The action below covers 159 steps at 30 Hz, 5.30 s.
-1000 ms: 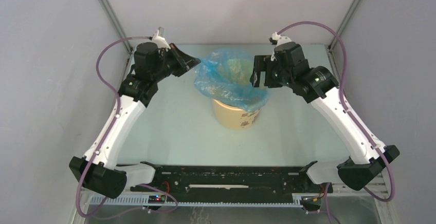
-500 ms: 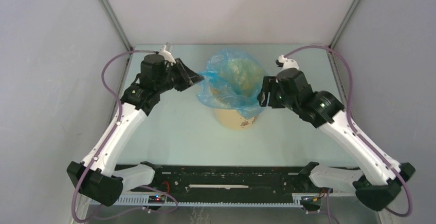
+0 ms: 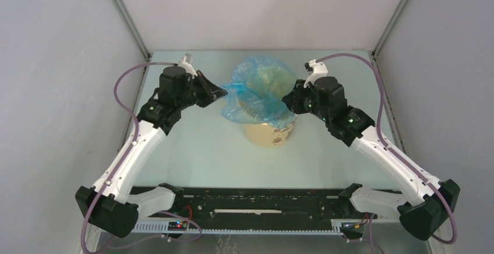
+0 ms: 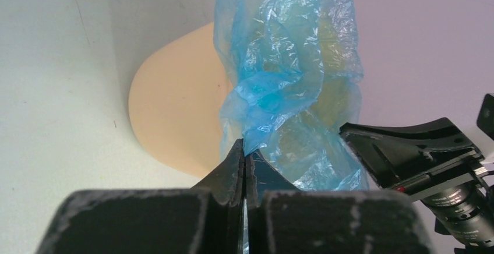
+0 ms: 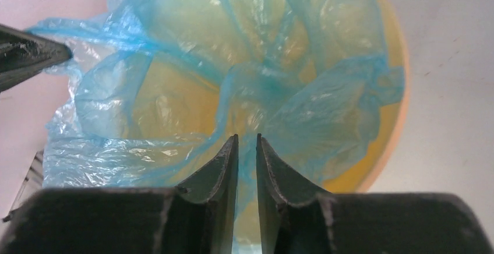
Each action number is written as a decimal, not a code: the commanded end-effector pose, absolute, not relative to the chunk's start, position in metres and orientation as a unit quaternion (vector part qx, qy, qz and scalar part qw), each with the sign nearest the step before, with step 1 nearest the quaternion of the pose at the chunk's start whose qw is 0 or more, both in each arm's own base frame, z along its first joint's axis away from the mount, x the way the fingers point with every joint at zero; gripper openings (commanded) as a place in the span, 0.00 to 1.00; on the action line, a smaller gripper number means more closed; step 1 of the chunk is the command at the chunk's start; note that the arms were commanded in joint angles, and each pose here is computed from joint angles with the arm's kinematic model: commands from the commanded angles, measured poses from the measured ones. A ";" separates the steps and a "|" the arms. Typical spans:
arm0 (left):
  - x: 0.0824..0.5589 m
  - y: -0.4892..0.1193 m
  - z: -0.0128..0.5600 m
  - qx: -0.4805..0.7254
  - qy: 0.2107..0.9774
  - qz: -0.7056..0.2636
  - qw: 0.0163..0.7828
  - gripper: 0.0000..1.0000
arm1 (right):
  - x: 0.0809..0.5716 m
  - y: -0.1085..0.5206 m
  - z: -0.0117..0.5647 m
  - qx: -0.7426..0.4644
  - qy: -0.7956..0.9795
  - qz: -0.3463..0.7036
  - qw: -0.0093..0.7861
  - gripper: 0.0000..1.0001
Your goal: Put the trash bags into the trash bin
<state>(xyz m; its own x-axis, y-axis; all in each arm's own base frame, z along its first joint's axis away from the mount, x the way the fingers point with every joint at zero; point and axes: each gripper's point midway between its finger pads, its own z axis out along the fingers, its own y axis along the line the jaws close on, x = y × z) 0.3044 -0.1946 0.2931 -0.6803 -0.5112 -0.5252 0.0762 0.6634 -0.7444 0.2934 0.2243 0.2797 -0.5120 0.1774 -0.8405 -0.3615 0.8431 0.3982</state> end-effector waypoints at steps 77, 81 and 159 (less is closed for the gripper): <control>0.288 -0.194 0.325 -0.105 0.802 -0.433 0.399 0.00 | 0.284 0.216 0.354 -0.023 0.865 0.086 0.494 0.91; 0.286 -0.194 0.329 -0.103 0.799 -0.434 0.403 0.00 | 0.288 0.221 0.331 -0.029 0.881 0.063 0.467 0.93; 0.329 -0.215 0.354 -0.069 0.799 -0.431 0.413 0.00 | 0.301 0.233 0.305 -0.047 0.909 0.182 0.373 0.93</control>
<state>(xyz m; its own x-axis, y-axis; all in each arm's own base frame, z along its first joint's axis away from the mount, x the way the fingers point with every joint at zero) 0.3374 -0.2165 0.3201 -0.6999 -0.4652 -0.5419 0.1489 0.6471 -0.7478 0.3326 0.2411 0.3156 -0.6283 0.0223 -0.7776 -0.2592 0.9365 0.2363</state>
